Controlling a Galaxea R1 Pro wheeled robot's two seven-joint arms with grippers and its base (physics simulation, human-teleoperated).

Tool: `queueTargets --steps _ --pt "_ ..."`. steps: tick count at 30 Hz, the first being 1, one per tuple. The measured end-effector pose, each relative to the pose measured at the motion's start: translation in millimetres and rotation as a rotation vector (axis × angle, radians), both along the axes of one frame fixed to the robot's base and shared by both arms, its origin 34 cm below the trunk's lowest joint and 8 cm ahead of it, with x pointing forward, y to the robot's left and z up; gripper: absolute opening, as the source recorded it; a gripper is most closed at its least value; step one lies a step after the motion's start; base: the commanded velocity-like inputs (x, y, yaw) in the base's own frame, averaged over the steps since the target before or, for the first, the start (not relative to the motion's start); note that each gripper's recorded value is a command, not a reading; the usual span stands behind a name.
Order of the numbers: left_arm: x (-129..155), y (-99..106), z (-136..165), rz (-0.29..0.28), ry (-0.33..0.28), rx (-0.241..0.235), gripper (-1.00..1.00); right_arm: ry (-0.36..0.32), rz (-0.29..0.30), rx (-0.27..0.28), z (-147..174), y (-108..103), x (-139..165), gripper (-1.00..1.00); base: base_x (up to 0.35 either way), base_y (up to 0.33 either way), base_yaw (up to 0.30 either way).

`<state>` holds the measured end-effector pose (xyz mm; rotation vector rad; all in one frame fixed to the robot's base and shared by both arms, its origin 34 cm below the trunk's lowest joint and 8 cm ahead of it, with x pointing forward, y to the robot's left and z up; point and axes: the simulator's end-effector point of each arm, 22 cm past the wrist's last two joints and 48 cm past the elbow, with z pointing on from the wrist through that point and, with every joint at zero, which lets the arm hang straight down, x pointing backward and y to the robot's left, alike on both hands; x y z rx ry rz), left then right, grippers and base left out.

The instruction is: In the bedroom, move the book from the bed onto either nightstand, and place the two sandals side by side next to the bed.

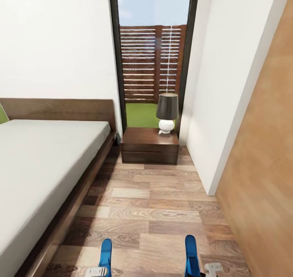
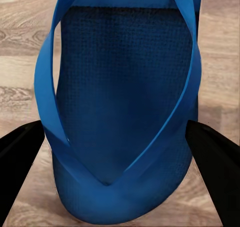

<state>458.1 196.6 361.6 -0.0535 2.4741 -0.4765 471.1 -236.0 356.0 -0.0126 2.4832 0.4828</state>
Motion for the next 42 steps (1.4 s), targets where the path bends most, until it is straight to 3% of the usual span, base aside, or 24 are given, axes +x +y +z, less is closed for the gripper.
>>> queueTargets --steps 16,42 --pt "-0.4 0.0 -0.2 0.0 0.001 0.0 -1.0 0.0 0.0 0.0 0.0 0.0 0.0 -1.0 0.303 -0.005 0.0" --pt "-0.2 0.0 -0.1 0.0 0.0 0.0 -1.0 0.0 0.0 0.0 -0.1 -0.1 -0.1 -1.0 0.297 -0.128 0.0"
